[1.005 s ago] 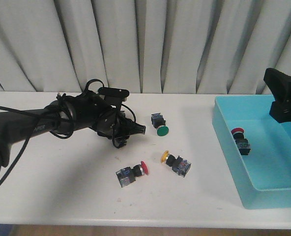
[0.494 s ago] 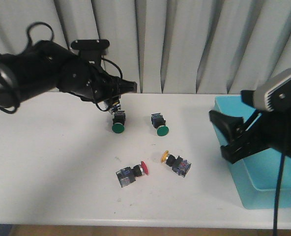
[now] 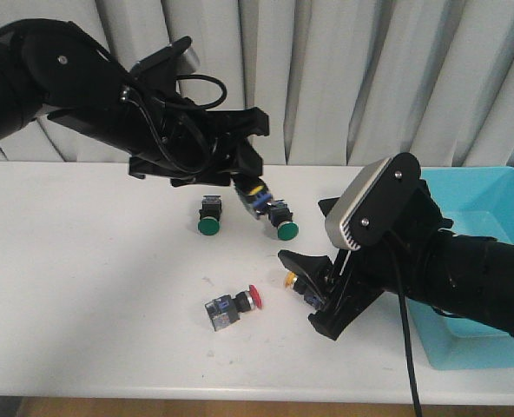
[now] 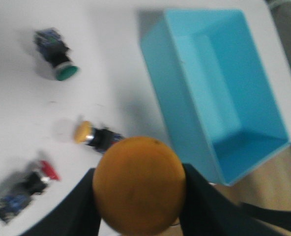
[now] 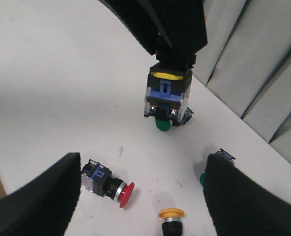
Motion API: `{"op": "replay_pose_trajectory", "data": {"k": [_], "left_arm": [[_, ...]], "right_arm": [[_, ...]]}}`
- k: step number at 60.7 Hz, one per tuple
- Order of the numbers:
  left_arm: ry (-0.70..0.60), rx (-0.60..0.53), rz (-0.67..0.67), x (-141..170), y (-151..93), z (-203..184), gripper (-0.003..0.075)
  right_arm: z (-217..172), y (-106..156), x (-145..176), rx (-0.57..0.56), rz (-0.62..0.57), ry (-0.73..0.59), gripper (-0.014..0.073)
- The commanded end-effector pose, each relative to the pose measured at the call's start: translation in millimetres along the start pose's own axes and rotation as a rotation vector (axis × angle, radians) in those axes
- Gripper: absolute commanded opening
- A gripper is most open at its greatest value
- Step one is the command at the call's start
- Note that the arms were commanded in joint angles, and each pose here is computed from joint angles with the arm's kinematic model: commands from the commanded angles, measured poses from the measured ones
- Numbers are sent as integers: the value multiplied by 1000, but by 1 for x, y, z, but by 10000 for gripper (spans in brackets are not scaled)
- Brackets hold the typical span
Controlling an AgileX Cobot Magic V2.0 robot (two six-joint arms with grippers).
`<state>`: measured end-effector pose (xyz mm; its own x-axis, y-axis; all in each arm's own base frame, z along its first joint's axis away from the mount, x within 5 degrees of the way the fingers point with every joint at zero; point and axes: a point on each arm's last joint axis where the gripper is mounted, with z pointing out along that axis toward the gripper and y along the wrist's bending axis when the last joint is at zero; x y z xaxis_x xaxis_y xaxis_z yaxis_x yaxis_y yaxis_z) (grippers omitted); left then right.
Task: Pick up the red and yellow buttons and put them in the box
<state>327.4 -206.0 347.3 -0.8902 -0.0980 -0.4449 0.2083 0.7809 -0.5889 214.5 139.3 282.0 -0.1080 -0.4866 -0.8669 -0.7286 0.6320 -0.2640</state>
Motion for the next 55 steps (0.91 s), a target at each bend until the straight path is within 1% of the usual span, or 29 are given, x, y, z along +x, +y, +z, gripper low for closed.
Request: {"op": "replay_pose_trajectory", "data": {"k": [1, 11, 36, 44, 49, 52, 55], "left_arm": [[-70, 156, -13, -4, -26, -28, -6], [-44, 229, -43, 0, -35, -28, -6], [24, 270, 8, 21, -60, -20, -6], [45, 277, 18, 26, -65, -19, -6], [53, 282, 23, 29, -67, -18, -6], [57, 285, 27, 30, -69, -18, -6], [61, 287, 31, 32, -71, -17, -6]], "right_arm": [[-5, -3, -15, 4, 3, -56, 520], [-5, -2, -16, -8, 11, -62, 520], [-6, -14, -12, 125, 5, -28, 520], [-6, -15, -12, 130, 6, -27, 510], [-6, -15, -12, 132, 7, -26, 448], [-6, -16, -12, 139, 11, -25, 370], [-6, -16, -12, 146, 15, -24, 271]]}}
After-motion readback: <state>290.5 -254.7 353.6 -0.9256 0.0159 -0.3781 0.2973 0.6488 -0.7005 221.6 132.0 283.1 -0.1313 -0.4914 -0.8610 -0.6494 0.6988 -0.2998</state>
